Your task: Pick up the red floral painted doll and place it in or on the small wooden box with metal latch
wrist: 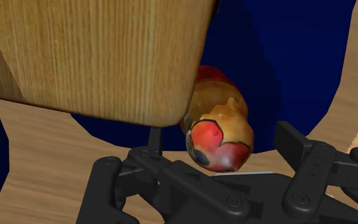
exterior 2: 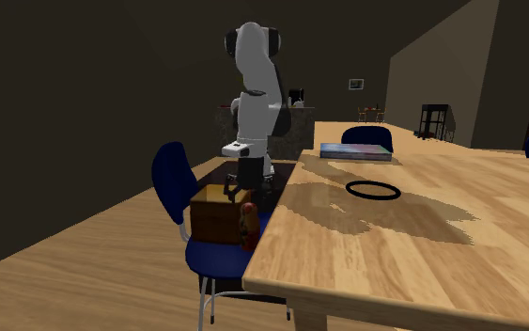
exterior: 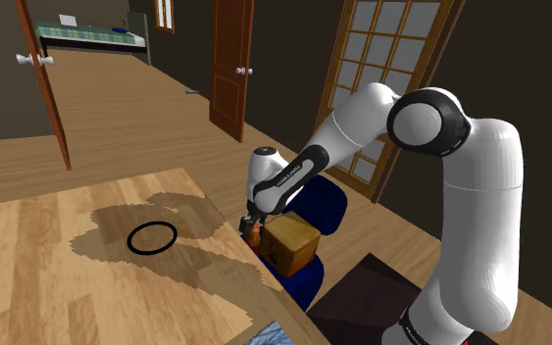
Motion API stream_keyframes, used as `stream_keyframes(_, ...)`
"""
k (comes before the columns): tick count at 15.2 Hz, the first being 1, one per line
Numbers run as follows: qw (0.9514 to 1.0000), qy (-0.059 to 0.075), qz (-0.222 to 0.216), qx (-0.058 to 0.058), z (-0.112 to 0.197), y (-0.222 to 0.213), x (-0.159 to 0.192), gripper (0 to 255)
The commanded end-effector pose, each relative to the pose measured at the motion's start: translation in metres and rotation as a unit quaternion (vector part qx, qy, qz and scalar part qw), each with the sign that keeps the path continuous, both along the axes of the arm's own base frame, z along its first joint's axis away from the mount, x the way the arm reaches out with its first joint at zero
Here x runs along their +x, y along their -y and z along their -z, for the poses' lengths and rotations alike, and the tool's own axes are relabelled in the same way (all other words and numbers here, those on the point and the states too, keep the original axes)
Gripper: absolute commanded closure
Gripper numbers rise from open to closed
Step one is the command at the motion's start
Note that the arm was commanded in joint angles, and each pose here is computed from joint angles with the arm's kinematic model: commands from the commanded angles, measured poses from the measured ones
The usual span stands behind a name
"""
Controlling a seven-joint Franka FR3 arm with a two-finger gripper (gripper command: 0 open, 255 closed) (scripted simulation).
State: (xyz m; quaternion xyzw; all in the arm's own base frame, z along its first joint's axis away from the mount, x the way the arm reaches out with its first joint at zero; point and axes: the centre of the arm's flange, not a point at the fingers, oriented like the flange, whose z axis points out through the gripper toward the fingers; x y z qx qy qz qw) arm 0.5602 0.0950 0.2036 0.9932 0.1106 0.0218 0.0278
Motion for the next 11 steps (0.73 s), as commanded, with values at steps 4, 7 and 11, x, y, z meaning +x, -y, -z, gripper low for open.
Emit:
stream_keyframes(4,1.0000,0.000,0.000,0.000,0.0178,0.0021,0.0023,0)
stream_keyframes(7,1.0000,0.000,0.000,0.000,0.0178,0.0021,0.0023,0)
stream_keyframes(11,1.0000,0.000,0.000,0.000,0.0177,0.0021,0.0023,0)
